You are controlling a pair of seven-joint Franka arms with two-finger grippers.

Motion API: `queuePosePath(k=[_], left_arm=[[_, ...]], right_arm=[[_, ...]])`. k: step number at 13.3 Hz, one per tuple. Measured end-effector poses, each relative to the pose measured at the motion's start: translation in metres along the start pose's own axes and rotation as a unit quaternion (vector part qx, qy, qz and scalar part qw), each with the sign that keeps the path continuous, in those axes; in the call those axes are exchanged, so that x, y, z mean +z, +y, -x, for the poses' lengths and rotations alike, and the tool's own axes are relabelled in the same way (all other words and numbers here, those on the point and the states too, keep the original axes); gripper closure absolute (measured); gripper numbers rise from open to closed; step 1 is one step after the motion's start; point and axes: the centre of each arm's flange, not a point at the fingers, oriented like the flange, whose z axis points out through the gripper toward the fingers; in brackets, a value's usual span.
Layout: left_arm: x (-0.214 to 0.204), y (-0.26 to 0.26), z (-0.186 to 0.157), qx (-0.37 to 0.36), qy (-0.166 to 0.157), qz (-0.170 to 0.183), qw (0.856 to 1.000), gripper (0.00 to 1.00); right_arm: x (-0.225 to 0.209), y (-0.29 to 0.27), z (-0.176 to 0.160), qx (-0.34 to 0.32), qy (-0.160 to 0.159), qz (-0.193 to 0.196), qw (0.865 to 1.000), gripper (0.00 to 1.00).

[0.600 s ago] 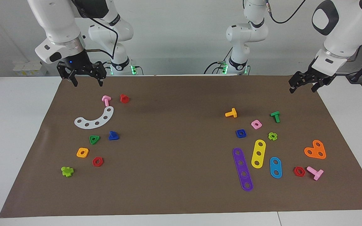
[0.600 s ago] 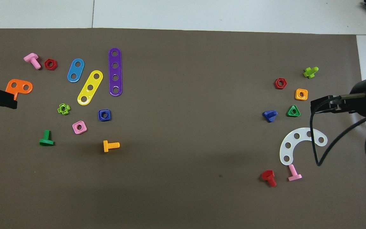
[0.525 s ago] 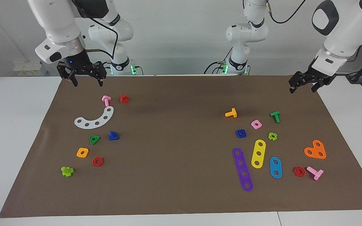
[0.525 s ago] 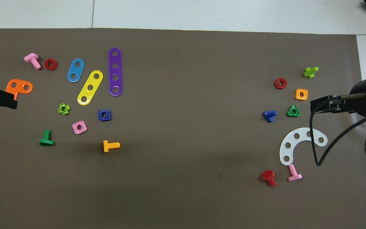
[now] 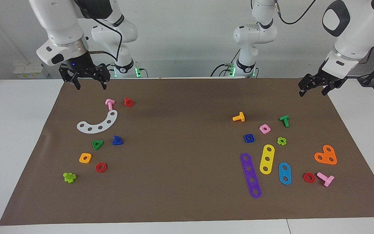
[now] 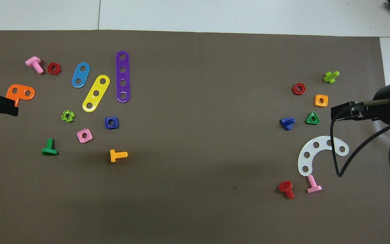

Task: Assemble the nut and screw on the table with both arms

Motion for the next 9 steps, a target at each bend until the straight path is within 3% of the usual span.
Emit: queuePosePath(k=[9], left_arm=[[0.0,0.0,0.0,0.0,0.0,0.0,1.0,0.0]], right_arm=[[0.086,-0.005,-0.01,-0.004,0.027,-0.003,1.0,0.0]])
